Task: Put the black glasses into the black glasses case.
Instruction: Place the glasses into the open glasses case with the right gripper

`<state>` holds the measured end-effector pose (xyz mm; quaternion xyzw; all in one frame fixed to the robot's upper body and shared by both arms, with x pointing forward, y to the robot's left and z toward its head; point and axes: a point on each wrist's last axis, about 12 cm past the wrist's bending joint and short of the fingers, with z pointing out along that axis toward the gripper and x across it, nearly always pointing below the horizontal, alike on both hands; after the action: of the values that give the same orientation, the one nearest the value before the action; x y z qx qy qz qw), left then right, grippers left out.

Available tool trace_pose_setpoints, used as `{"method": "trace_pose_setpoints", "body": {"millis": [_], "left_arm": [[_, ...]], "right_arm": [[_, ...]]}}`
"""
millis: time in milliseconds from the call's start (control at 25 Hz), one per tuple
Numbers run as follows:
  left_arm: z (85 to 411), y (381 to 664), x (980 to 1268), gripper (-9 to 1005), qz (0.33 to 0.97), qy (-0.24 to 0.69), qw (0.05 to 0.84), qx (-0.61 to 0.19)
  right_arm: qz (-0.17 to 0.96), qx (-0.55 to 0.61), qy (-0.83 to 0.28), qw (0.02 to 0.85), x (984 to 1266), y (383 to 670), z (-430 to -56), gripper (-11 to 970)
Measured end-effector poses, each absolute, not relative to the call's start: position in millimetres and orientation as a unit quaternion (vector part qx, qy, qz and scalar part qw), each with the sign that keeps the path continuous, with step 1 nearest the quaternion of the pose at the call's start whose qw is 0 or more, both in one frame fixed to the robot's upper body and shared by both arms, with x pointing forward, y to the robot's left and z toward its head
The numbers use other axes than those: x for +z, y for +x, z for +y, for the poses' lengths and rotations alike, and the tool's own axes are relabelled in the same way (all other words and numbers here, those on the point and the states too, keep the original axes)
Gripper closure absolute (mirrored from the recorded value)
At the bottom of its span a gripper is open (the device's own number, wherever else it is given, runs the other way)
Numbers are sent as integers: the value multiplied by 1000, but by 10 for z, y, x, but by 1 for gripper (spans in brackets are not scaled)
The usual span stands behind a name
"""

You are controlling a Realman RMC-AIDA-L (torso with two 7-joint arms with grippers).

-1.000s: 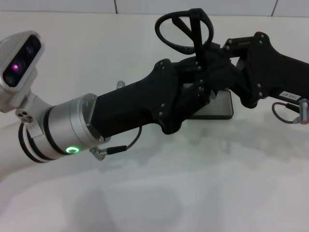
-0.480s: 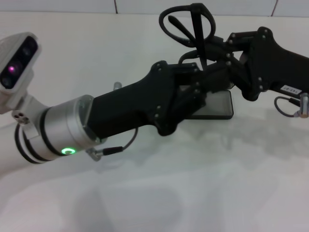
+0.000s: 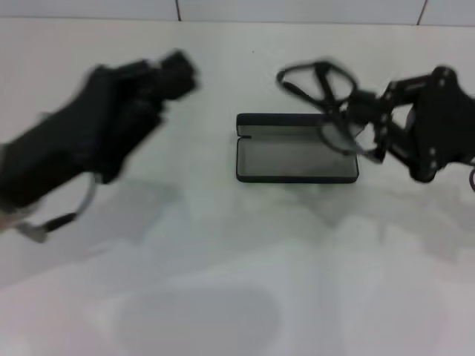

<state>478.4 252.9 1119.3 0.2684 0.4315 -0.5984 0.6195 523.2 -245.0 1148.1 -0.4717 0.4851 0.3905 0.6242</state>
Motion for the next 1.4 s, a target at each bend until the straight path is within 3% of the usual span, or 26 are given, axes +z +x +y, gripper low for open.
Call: {"method": "trace_pose_setpoints", "body": {"millis": [160, 440, 760, 1400], "left_arm": [[2744, 4705, 11229, 884, 422, 258, 643, -585], [2785, 4671, 11210, 884, 425, 250, 650, -579], [2761, 4692, 11208, 884, 424, 247, 653, -577], [2770, 4662, 11187, 883, 427, 241, 654, -576]], "right_arm": [[538, 328, -526, 571, 11515, 5170, -2358, 887], [621, 186, -607, 460, 11640, 5254, -2060, 883], [627, 88, -632, 447, 11759, 5364, -1940, 879], [586, -61, -702, 400, 11322, 5383, -1466, 871]]}}
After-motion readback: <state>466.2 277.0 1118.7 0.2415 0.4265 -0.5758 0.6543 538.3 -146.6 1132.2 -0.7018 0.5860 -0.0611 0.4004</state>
